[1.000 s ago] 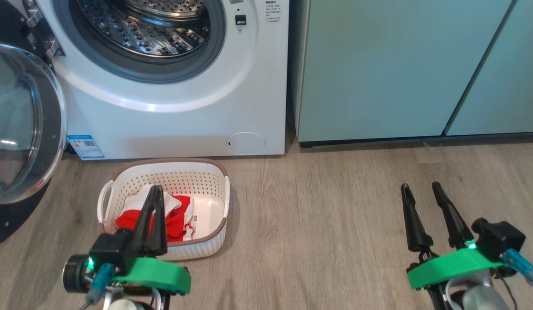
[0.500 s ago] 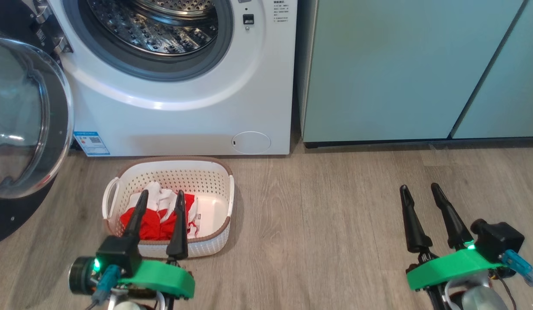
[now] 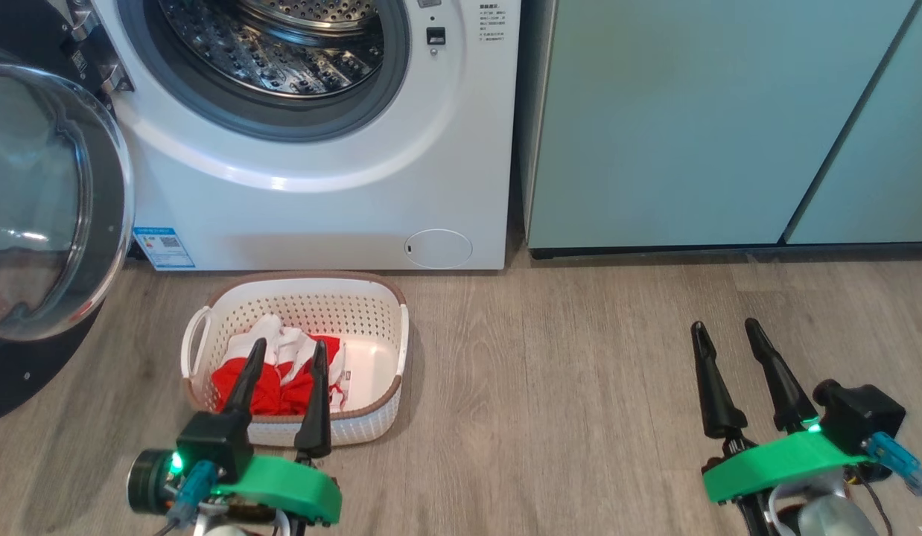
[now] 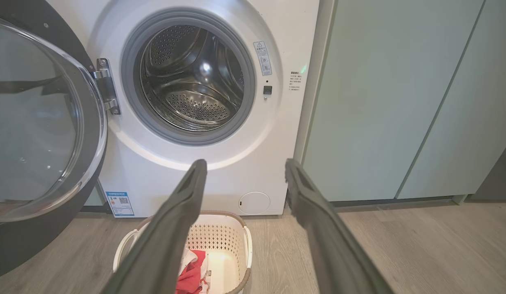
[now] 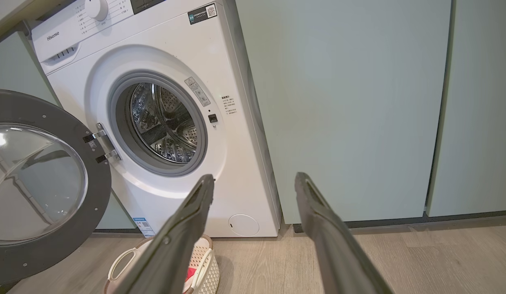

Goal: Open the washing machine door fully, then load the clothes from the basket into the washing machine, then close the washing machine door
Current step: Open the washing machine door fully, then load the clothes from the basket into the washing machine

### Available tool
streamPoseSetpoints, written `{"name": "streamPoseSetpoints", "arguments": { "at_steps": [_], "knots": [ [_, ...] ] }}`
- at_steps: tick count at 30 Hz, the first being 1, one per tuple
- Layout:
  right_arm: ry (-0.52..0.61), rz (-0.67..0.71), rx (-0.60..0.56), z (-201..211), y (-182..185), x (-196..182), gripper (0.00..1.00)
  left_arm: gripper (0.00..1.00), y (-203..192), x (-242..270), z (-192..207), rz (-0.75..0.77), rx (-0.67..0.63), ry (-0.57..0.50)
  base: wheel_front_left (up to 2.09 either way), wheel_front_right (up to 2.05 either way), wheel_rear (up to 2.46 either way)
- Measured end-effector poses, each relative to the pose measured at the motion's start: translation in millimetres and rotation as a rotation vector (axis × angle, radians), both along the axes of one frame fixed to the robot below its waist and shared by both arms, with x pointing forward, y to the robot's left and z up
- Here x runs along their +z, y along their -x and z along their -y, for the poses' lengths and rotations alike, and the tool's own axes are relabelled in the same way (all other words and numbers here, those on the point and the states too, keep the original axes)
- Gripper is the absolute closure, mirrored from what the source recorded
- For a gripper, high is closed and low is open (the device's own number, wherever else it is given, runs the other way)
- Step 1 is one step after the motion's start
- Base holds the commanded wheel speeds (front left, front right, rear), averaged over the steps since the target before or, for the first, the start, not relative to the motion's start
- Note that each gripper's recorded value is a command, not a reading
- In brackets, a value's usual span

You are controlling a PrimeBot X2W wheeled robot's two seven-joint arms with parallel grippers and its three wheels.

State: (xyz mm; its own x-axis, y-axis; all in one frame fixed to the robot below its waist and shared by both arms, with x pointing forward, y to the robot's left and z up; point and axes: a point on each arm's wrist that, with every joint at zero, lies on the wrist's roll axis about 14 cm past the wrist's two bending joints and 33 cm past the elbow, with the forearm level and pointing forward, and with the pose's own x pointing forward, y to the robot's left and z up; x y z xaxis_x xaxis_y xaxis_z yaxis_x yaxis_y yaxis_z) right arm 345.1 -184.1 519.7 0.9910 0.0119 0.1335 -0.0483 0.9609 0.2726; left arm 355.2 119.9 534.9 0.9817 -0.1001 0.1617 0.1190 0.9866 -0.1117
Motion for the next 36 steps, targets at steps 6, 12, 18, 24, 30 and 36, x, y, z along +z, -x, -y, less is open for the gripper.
{"name": "streamPoseSetpoints", "arguments": {
  "at_steps": [6, 12, 18, 24, 30, 36],
  "knots": [
    [0.000, -0.003, 0.000, 0, 0, -1, 0.00, 0.00, 0, 0, 1, -0.001, -0.003, 0.000, 0.00, 0.00, 0.00],
    [0.000, -0.007, 0.004, -1, -1, -2, 0.00, 0.00, 0, 0, 1, 0.001, -0.001, -0.005, 0.00, 0.00, 0.00],
    [0.000, -0.009, 0.011, -4, -1, -3, 0.00, 0.00, 0, 3, -3, 0.005, 0.002, 0.030, 0.32, -0.32, 0.00],
    [0.000, -0.013, 0.018, -6, -1, -4, 0.00, 0.00, 1, 3, -6, 0.004, 0.007, 0.042, 1.25, -1.25, 0.00],
    [0.000, -0.010, 0.027, -9, -1, -3, 0.00, 0.00, 2, 4, -7, 0.009, 0.009, 0.042, 1.98, -1.98, 0.00],
    [0.001, -0.006, 0.038, -13, -1, -2, 0.00, 0.00, 3, 9, -6, 0.026, 0.007, 0.019, 2.12, -2.11, -0.01]
  ]
}}
